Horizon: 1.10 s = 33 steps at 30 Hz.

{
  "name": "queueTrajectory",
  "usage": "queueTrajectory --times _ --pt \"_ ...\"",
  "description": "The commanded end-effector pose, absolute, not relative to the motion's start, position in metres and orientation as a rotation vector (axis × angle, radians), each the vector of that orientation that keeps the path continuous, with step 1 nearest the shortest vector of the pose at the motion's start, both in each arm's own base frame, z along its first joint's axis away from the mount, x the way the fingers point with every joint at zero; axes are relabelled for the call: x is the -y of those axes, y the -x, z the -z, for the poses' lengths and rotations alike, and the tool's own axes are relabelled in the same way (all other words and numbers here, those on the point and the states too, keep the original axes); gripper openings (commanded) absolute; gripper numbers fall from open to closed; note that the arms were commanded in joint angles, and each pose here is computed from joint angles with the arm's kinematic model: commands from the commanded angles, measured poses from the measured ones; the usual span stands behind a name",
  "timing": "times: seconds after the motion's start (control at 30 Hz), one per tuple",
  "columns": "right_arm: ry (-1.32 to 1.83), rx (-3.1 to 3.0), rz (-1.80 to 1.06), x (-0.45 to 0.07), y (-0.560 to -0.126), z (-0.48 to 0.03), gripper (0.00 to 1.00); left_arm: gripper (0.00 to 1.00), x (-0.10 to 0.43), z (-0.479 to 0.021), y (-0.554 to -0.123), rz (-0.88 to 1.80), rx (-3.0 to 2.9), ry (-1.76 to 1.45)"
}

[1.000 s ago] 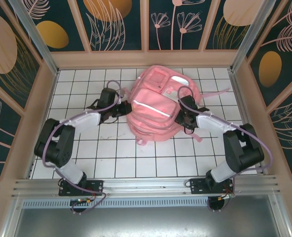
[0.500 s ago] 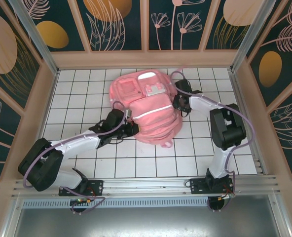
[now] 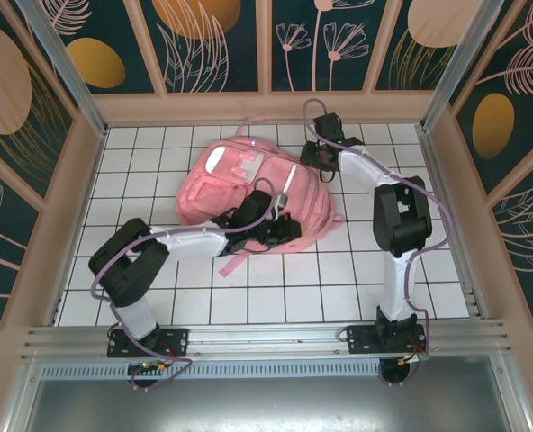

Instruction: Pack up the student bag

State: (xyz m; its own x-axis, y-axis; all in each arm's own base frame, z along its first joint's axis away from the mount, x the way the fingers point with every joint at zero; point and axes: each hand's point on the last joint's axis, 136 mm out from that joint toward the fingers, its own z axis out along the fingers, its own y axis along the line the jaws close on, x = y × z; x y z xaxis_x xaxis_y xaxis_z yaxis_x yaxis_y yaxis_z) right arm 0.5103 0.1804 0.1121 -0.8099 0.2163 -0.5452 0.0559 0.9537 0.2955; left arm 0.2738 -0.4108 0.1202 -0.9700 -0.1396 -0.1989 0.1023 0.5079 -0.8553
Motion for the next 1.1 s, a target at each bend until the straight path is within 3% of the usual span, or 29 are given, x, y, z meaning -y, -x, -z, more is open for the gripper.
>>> queueTrajectory --times 0.0,0.13,0.33,0.6,0.83,1.07 --pt "-0.232 -2.476 -0.356 -0.158 -0.494 -0.147 0.43 0.0 0.438 -0.157 -0.31 1.544 -2.351 0.065" --pt "-0.317 -2.428 -0.365 -0.134 -0.475 -0.167 0.43 0.02 0.456 -0.157 -0.327 1.524 -2.357 0.037" --pt "-0.408 -2.376 -0.404 -0.118 -0.43 -0.179 0.43 0.43 0.433 -0.18 -0.339 1.352 -2.331 0.036" --pt "-0.46 -2.339 -0.565 -0.135 -0.37 -0.182 0.43 0.78 0.343 -0.194 -0.342 1.139 -2.321 0.176" --pt "-0.399 -2.397 -0.663 -0.189 -0.322 -0.165 0.43 0.86 0.242 -0.171 -0.327 0.941 -2.338 0.395" --pt "-0.245 -2.422 -0.751 -0.253 -0.28 -0.149 0.42 0.79 0.159 -0.137 -0.304 0.666 -2.38 0.59"
